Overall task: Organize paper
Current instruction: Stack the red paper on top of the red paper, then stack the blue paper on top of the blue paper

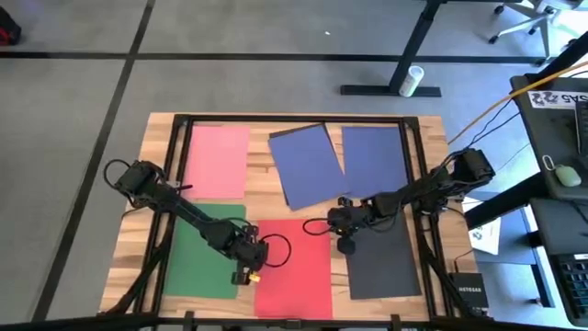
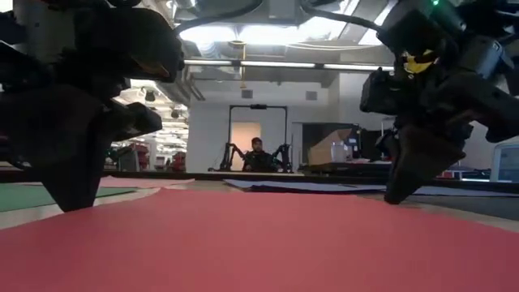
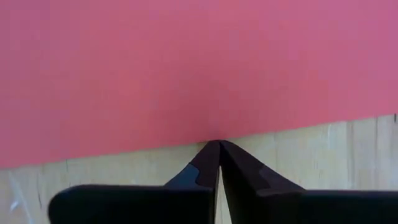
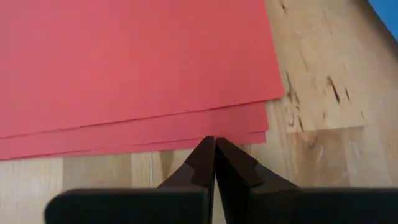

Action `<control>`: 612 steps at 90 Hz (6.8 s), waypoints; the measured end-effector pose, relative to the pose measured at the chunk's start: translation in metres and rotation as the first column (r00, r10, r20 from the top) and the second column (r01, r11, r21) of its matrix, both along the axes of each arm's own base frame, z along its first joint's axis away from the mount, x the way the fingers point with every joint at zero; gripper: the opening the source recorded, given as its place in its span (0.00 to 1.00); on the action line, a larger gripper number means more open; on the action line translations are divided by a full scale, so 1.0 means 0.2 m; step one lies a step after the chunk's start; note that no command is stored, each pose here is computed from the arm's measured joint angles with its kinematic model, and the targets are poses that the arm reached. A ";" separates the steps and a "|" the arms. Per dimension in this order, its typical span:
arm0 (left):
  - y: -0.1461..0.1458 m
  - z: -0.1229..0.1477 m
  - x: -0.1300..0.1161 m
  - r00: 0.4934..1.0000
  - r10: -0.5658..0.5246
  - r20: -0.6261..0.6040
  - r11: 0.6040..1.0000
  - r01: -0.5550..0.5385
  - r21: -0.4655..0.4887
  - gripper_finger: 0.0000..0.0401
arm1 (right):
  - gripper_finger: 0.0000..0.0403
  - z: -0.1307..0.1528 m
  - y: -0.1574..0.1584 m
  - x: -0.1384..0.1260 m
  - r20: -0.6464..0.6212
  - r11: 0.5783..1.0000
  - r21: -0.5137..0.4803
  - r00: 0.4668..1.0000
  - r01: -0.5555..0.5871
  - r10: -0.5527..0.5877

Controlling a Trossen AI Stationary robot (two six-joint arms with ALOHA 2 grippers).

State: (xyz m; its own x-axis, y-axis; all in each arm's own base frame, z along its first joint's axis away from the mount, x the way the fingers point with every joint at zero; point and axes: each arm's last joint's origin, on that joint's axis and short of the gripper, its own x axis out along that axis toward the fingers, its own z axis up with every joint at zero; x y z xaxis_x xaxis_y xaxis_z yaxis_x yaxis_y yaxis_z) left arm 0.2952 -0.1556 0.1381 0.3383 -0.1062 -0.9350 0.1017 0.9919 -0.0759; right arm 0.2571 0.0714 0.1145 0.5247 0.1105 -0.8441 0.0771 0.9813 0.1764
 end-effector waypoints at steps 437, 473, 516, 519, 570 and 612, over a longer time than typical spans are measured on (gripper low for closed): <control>0.11 0.46 -0.19 0.883 0.256 0.393 0.927 -0.339 0.157 0.00 | 0.41 -0.06 -0.11 0.42 0.095 0.851 -0.523 0.989 -0.044 0.110; 0.08 0.45 -0.22 0.878 0.281 0.388 0.916 -0.366 0.166 0.00 | 0.17 -0.04 -0.15 0.51 0.046 0.816 -0.579 0.998 -0.010 0.045; 0.04 0.45 -0.25 0.880 0.266 0.394 0.924 -0.349 0.157 0.00 | 0.00 0.08 -0.13 0.57 -0.074 0.786 -0.614 0.997 -0.073 0.035; 0.04 0.45 -0.25 0.879 0.269 0.394 0.923 -0.352 0.155 0.00 | 0.00 0.10 -0.13 0.57 -0.087 0.784 -0.615 0.996 -0.082 0.036; -0.02 0.45 -0.29 0.880 0.263 0.396 0.930 -0.341 0.139 0.00 | 0.00 0.29 -0.06 0.65 -0.149 0.860 -0.473 0.980 -0.190 0.134; -0.04 0.45 -0.32 0.875 0.288 0.389 0.924 -0.360 0.125 0.00 | 0.00 0.39 -0.13 0.63 -0.143 0.895 -0.423 0.985 -0.144 0.092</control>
